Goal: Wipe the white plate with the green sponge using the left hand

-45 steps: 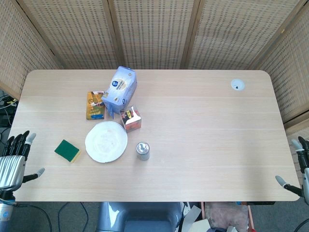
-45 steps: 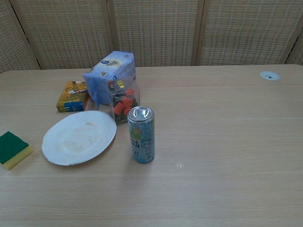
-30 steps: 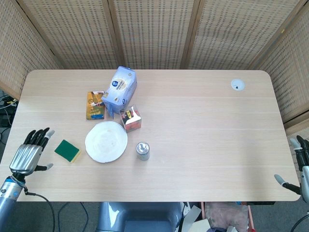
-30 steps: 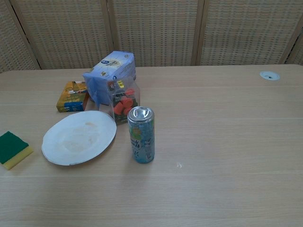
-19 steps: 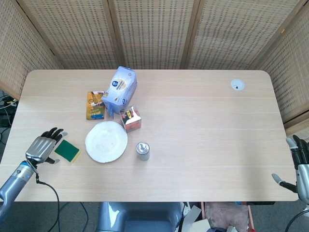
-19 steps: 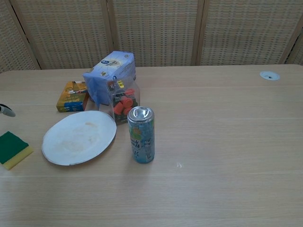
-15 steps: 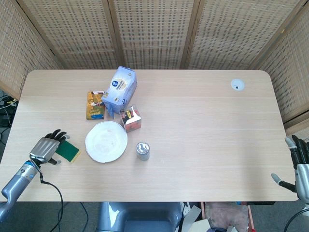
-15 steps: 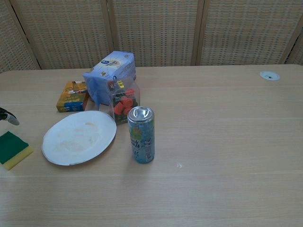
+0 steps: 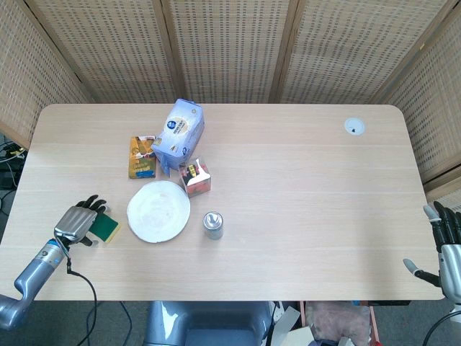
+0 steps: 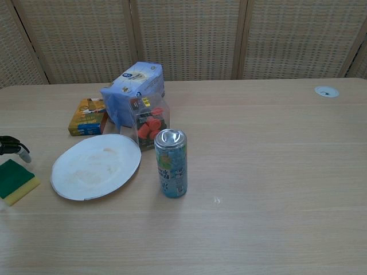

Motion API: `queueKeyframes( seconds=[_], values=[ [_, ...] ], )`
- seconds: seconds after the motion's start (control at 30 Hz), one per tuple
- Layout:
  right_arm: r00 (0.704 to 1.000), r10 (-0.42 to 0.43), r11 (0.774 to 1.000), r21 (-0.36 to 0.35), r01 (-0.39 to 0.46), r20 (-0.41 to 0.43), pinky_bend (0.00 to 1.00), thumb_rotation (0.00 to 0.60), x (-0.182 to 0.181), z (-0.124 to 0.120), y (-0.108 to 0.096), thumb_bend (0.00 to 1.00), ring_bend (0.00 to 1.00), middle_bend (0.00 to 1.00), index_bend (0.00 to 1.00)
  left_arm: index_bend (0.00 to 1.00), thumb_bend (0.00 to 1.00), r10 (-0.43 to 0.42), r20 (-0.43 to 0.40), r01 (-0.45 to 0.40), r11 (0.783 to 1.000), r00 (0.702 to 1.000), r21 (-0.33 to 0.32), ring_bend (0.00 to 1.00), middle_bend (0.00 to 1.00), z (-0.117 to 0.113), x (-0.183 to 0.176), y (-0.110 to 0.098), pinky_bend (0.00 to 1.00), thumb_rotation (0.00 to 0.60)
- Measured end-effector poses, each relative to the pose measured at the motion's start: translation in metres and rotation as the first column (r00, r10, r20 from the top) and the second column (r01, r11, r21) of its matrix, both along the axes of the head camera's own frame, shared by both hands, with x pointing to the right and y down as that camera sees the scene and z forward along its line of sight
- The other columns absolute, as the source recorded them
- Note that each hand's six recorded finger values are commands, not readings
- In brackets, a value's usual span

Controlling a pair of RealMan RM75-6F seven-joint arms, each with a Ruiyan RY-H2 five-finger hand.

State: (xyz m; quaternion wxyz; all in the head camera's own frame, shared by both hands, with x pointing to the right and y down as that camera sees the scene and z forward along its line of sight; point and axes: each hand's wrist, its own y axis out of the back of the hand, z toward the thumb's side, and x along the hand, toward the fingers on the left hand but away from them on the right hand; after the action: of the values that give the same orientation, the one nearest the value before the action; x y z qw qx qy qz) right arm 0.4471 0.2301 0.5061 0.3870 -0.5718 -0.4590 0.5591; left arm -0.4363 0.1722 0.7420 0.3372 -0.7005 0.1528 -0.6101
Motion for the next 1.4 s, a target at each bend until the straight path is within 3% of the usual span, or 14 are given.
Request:
queueKeyframes(
  seconds=[0.27, 0.57, 0.83, 0.97, 1.07, 1.23, 1.4],
  values=[
    [1.000, 0.001, 1.000, 0.000, -0.001, 0.007, 0.00, 0.600, 0.001, 0.000, -0.001, 0.00, 0.00, 0.00, 0.00, 0.45, 0.05, 0.016, 0.000, -0.016, 1.000, 1.000, 0.008, 0.23, 0.36, 0.005, 0.010, 0.002, 0.30, 0.600],
    [1.000, 0.004, 1.000, 0.000, -0.004, 0.017, 0.00, 0.600, 0.002, -0.002, -0.001, 0.00, 0.00, 0.00, 0.00, 0.49, 0.08, 0.006, -0.031, -0.004, 0.999, 0.999, 0.048, 0.27, 0.38, -0.004, 0.015, -0.005, 0.33, 0.600],
    [1.000, 0.017, 1.000, 0.003, -0.017, 0.022, 0.00, 0.600, 0.005, -0.003, -0.003, 0.00, 0.00, 0.00, 0.00, 0.49, 0.11, 0.017, -0.212, 0.023, 0.983, 0.977, 0.185, 0.30, 0.39, -0.045, 0.064, -0.042, 0.38, 0.600],
    [0.999, 0.026, 1.000, 0.004, -0.026, 0.019, 0.00, 0.600, 0.008, -0.003, -0.005, 0.00, 0.00, 0.00, 0.00, 0.49, 0.11, 0.058, -0.236, -0.006, 0.976, 0.970, 0.217, 0.30, 0.39, -0.051, 0.099, -0.066, 0.38, 0.600],
    [0.999, 0.037, 0.999, 0.006, -0.037, 0.017, 0.00, 0.600, 0.010, -0.003, -0.007, 0.00, 0.00, 0.00, 0.00, 0.49, 0.12, 0.063, -0.226, -0.019, 0.981, 0.972, 0.195, 0.30, 0.39, -0.043, 0.122, -0.076, 0.38, 0.600],
    [0.998, 0.067, 0.998, 0.004, -0.067, 0.020, 0.00, 0.600, 0.018, -0.003, -0.010, 0.00, 0.00, 0.00, 0.00, 0.49, 0.12, 0.036, -0.247, -0.010, 0.995, 0.968, 0.102, 0.30, 0.39, -0.019, 0.156, -0.079, 0.38, 0.600],
    [0.996, 0.092, 0.996, 0.002, -0.092, 0.018, 0.00, 0.600, 0.025, -0.003, -0.012, 0.00, 0.00, 0.00, 0.00, 0.49, 0.14, 0.020, -0.235, -0.009, 0.999, 0.972, 0.049, 0.30, 0.39, 0.002, 0.172, -0.083, 0.38, 0.600]
  ],
)
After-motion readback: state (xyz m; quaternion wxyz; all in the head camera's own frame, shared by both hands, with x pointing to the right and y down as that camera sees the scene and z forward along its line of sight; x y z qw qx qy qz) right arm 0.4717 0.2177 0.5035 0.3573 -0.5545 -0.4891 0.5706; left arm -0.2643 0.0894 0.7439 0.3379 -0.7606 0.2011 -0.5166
